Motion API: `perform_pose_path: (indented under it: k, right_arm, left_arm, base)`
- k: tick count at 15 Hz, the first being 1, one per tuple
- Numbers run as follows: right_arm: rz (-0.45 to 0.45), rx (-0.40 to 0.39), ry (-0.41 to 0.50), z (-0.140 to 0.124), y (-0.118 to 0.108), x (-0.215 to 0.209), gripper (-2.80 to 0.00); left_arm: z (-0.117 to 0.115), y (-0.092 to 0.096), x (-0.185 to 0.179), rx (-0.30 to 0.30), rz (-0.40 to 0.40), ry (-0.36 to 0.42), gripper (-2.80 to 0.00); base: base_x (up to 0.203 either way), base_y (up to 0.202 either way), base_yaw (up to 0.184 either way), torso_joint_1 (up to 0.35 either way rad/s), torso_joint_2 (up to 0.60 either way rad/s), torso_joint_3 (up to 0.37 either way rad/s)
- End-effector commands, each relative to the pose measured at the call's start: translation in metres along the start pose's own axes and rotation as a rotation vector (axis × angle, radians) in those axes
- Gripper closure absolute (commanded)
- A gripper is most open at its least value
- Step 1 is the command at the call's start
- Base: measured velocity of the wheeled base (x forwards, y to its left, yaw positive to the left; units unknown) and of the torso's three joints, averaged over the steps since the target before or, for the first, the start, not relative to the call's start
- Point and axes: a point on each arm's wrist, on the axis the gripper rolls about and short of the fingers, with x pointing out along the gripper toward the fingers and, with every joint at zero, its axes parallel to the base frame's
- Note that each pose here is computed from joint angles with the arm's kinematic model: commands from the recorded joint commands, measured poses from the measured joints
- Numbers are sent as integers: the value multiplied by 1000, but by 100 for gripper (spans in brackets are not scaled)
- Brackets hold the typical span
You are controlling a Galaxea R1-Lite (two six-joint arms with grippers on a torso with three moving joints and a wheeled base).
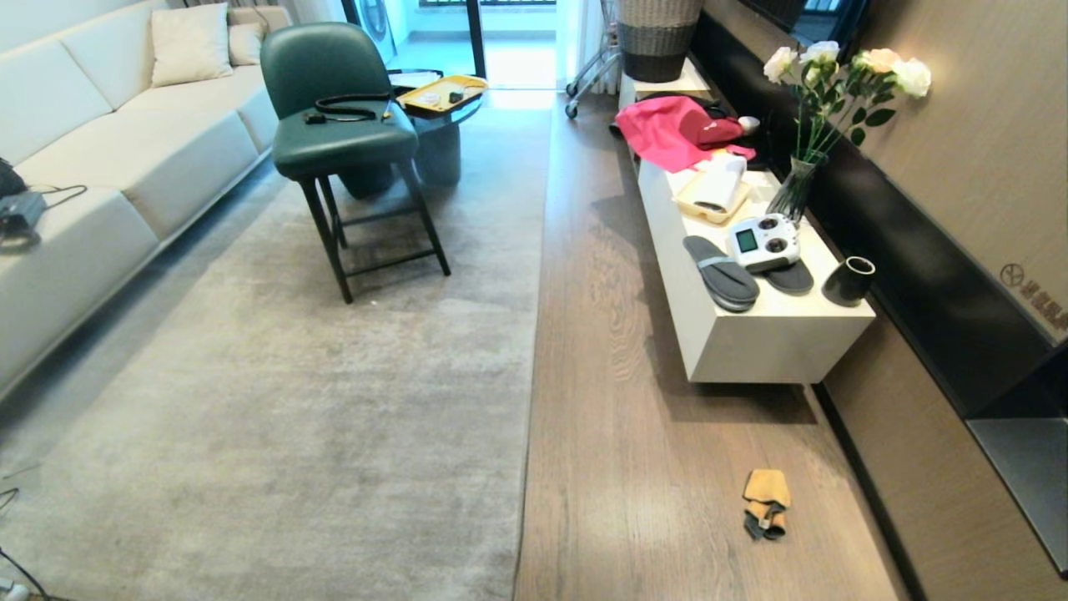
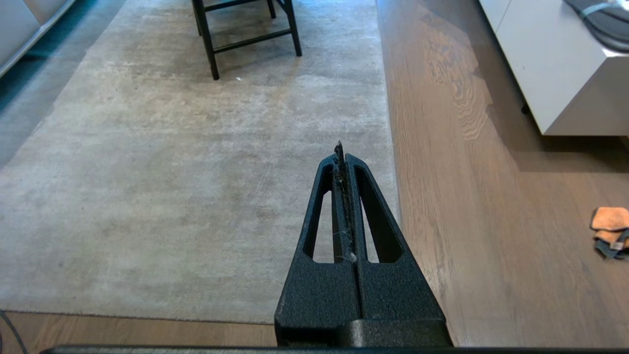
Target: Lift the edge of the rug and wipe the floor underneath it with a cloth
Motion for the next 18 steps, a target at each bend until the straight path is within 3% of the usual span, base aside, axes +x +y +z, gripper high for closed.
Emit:
perform_pose_path:
  k: [1, 6, 13, 18]
  right_arm:
    - [1, 0, 1, 0, 0, 0, 0]
    - [1, 3, 1, 0, 0, 0, 0]
    - [0, 3, 1, 0, 0, 0, 0]
    - [-1, 2, 1, 0, 0, 0, 0]
  left_arm:
    - [0, 0, 0, 0, 0, 2, 0]
    - [0, 0, 0, 0, 1, 0, 0]
    - [0, 0, 0, 0, 0, 2, 0]
    - [0, 0, 0, 0, 0, 2, 0]
  base:
    - [0, 0, 0, 155, -528, -362]
    - [0, 0, 0, 148, -456, -305]
    - [0, 0, 0, 28, -74, -47]
    - [0, 0, 0, 195, -522, -321]
